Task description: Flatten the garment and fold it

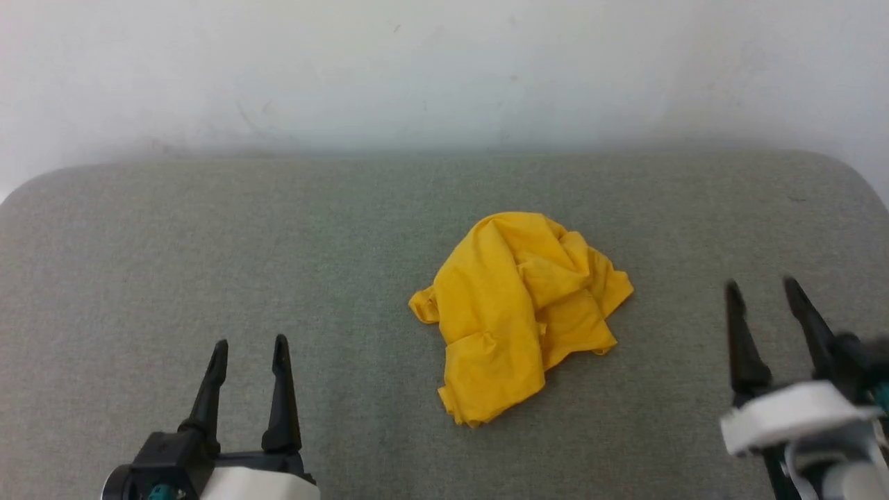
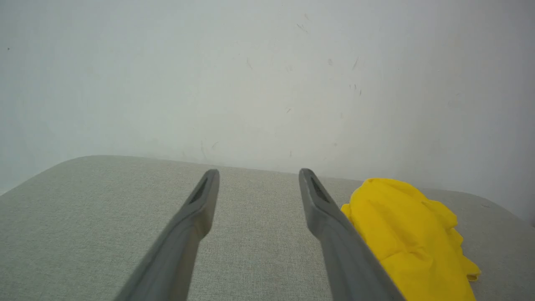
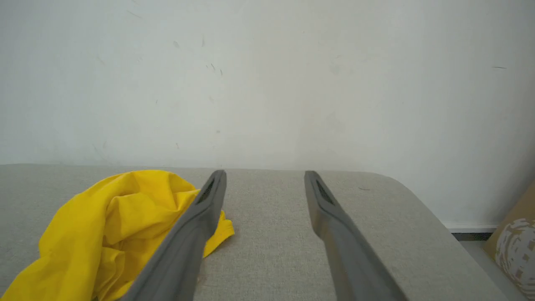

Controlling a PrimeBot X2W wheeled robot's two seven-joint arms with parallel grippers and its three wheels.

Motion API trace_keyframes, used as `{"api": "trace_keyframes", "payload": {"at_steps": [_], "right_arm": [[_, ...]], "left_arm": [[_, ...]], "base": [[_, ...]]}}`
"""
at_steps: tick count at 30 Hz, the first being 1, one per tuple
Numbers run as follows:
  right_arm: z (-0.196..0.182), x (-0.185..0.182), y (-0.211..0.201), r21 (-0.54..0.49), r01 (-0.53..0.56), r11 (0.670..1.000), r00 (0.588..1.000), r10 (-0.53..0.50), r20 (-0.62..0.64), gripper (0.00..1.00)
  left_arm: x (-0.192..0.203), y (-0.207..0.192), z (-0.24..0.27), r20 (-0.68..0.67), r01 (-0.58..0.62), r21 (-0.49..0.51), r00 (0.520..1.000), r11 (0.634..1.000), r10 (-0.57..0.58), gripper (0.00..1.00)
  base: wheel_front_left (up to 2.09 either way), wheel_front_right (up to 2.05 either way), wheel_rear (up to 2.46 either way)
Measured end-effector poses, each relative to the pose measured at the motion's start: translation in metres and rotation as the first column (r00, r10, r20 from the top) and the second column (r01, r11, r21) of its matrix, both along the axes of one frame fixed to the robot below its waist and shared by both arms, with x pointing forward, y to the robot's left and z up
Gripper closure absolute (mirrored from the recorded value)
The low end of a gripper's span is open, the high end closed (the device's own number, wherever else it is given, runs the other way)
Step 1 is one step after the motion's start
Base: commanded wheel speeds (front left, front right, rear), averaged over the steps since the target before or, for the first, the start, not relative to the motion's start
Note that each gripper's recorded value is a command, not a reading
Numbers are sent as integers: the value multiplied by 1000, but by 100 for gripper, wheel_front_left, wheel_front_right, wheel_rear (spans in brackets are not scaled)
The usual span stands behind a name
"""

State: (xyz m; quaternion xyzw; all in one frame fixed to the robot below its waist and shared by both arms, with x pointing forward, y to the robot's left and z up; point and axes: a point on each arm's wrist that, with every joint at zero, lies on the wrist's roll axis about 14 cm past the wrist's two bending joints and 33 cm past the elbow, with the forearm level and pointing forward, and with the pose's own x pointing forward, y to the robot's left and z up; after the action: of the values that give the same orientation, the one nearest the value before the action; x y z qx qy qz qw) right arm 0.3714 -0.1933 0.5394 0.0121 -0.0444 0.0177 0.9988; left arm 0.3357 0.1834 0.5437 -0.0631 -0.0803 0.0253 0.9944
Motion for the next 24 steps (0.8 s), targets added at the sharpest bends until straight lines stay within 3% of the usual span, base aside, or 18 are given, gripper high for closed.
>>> {"api": "trace_keyframes", "payload": {"at_steps": [5,10,19,24], "right_arm": [[11,39,28,-26,-78,997,995,76,-69,0],[-8,72,37,-46,-113,993,967,99,-233,0],[-87,106,40,-85,-180,980,836,106,-538,0],[-128,111,56,-134,-277,952,757,130,-640,0]], "left_arm": [[10,-1,0,8,11,-14,1000,1000,-11,0],[19,-3,-13,-26,17,-31,999,999,-18,0],[35,7,-33,-74,5,-35,997,999,-7,0],[42,15,-39,-88,-13,-32,996,999,10,0]], "base": [[0,0,0],[0,0,0],[0,0,0],[0,0,0]]}}
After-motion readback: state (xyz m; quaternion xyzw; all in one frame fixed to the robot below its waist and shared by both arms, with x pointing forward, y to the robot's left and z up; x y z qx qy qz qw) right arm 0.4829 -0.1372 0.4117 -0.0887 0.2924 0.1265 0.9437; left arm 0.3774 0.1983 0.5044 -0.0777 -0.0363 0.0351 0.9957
